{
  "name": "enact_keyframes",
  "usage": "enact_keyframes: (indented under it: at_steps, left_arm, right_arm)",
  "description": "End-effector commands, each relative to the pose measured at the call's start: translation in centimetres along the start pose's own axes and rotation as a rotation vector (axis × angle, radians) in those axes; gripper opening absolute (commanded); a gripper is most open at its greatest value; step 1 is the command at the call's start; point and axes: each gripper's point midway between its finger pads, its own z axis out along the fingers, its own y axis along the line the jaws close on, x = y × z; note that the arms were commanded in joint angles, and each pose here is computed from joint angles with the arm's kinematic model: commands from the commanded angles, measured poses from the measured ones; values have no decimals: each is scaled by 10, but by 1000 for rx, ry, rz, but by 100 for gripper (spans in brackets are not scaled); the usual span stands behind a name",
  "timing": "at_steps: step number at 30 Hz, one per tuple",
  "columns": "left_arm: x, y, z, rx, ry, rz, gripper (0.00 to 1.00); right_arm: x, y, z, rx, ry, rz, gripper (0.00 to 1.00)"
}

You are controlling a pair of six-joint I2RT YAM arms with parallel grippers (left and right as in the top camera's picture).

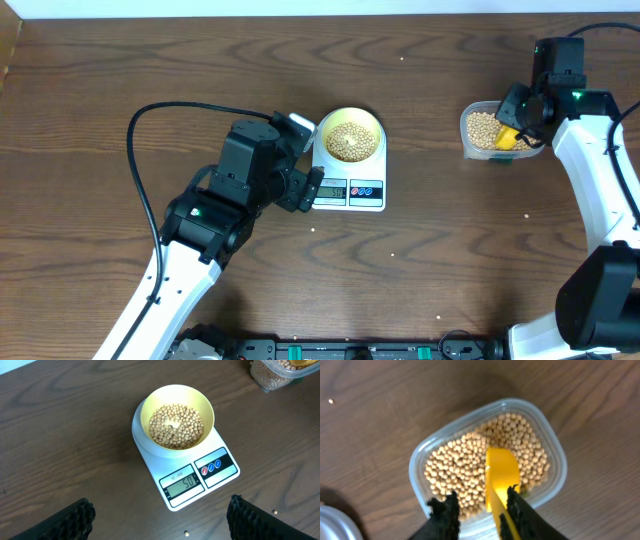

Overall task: Scoop item into bowl and weigh 50g on scale
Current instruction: 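Lower the scoop into the tub and release it with the right gripper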

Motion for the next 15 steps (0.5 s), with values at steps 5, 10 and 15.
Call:
enact_keyframes:
  at_steps: [5, 10, 15]
  left_arm:
    - [1, -1, 1, 8, 3, 1, 87]
    - [1, -1, 1, 8, 2, 1, 87]
    - [1, -1, 1, 8, 3, 1, 87]
  right_arm:
    - [10, -10, -1, 38, 40, -47, 65]
    - [20, -35, -4, 162, 85, -190, 97]
    - [26, -45, -6, 202, 123, -350, 99]
